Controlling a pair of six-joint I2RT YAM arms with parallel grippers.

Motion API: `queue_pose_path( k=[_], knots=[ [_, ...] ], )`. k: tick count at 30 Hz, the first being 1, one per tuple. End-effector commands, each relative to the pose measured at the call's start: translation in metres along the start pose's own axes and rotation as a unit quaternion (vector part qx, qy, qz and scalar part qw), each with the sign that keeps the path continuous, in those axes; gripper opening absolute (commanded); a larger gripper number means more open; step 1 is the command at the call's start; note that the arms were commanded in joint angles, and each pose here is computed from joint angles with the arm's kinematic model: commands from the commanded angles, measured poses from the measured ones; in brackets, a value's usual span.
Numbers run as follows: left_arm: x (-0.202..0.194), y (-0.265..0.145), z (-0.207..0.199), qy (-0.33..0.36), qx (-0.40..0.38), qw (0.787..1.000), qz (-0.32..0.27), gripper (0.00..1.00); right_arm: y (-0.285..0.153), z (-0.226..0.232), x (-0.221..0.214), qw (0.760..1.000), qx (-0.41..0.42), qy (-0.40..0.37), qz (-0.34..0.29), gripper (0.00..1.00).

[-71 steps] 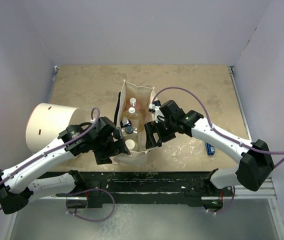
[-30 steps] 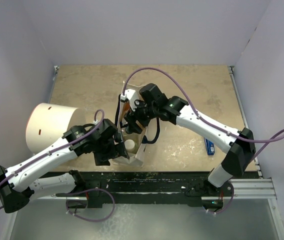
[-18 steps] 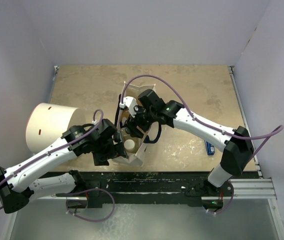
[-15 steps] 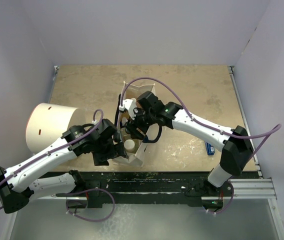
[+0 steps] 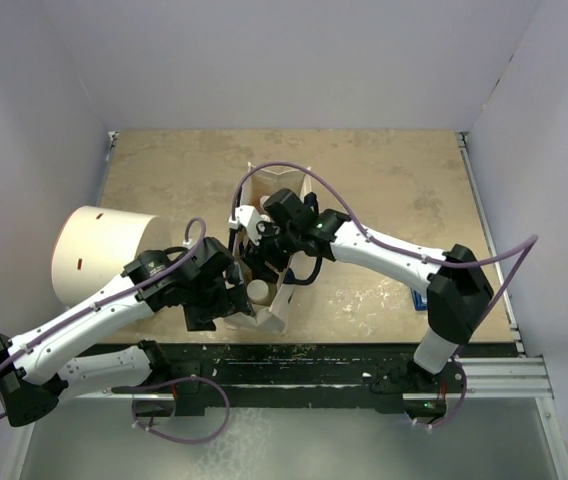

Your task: Take the personal care products out of the canvas bag

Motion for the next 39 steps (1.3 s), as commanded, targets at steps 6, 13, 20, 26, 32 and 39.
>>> queue_pose_path(
  k=[6,13,20,26,32,39],
  knots=[
    [0.000,-0.005,0.014,0.011,0.061,0.998,-0.007,0.96,0.025,0.007,-0.005,1.000,-0.010,-0.009,0.008,0.64],
    [0.001,-0.007,0.014,0.012,0.065,0.998,-0.014,0.97,-0.002,0.008,0.012,0.999,-0.043,-0.009,-0.027,0.32],
    [0.004,-0.015,0.014,0.005,0.060,0.998,-0.036,0.99,-0.041,0.020,0.038,0.994,-0.045,0.026,-0.093,0.00],
    [0.006,-0.020,0.012,0.005,0.050,0.998,-0.049,1.00,-0.066,0.025,0.056,0.986,-0.063,0.069,-0.141,0.00],
    [0.007,-0.021,0.009,0.007,0.045,0.997,-0.054,0.99,-0.089,0.025,0.074,0.965,-0.109,0.160,-0.175,0.00],
    [0.012,-0.034,0.006,0.003,0.026,0.996,-0.085,0.99,-0.115,0.015,0.086,0.927,-0.105,0.290,-0.215,0.00]
  ],
)
Point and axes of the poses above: each gripper's point midway between its finger pads, its own y axis out along the fingers, its own z axis along the line the jaws close on, x = y × z, the point moved 10 cm from there along -y, back along the fingers, and after that the axes turned 7 degrees about -y, right-handed, at the moved point
